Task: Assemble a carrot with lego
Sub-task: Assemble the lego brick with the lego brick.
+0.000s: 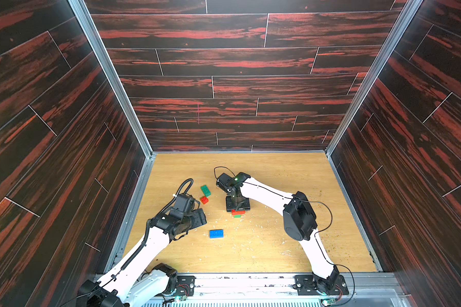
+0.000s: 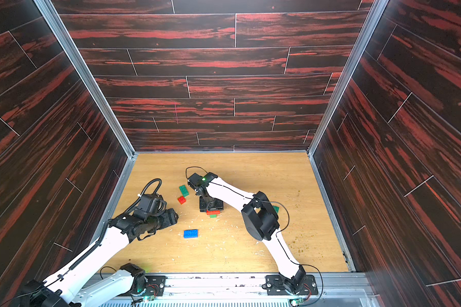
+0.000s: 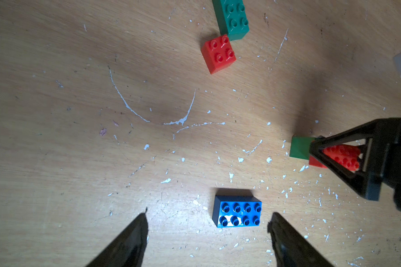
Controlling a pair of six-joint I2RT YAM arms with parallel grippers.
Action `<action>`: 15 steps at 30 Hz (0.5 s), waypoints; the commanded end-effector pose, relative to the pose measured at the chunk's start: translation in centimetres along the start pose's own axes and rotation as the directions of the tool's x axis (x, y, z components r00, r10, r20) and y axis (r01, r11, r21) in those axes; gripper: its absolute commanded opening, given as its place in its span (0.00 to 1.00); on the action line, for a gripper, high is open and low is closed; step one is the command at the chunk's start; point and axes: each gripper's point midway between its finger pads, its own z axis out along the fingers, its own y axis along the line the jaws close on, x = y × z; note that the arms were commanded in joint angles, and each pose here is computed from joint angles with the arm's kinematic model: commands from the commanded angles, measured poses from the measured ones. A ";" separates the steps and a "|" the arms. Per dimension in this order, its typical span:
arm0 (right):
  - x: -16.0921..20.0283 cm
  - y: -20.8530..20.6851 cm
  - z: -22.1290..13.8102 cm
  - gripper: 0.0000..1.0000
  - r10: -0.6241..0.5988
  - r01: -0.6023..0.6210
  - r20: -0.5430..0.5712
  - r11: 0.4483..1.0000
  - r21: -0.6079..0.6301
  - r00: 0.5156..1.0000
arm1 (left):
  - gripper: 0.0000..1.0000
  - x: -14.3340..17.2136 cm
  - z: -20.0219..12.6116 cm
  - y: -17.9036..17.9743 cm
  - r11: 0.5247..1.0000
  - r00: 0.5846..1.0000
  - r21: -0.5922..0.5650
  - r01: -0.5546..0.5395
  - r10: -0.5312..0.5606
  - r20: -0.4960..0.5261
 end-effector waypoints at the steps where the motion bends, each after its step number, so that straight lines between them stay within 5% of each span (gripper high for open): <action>1: 0.8 0.3 2.5 0.39 -0.005 0.006 -0.041 0.999 0.032 0.999 | 0.84 0.4 0.1 0.5 1.000 1.000 -0.011 -0.009 0.008 -0.012; 15: 1.8 -0.2 4.4 0.37 -0.025 0.029 -0.093 0.998 0.047 0.995 | 0.84 0.0 0.1 0.5 1.000 1.000 -0.009 -0.001 0.001 -0.016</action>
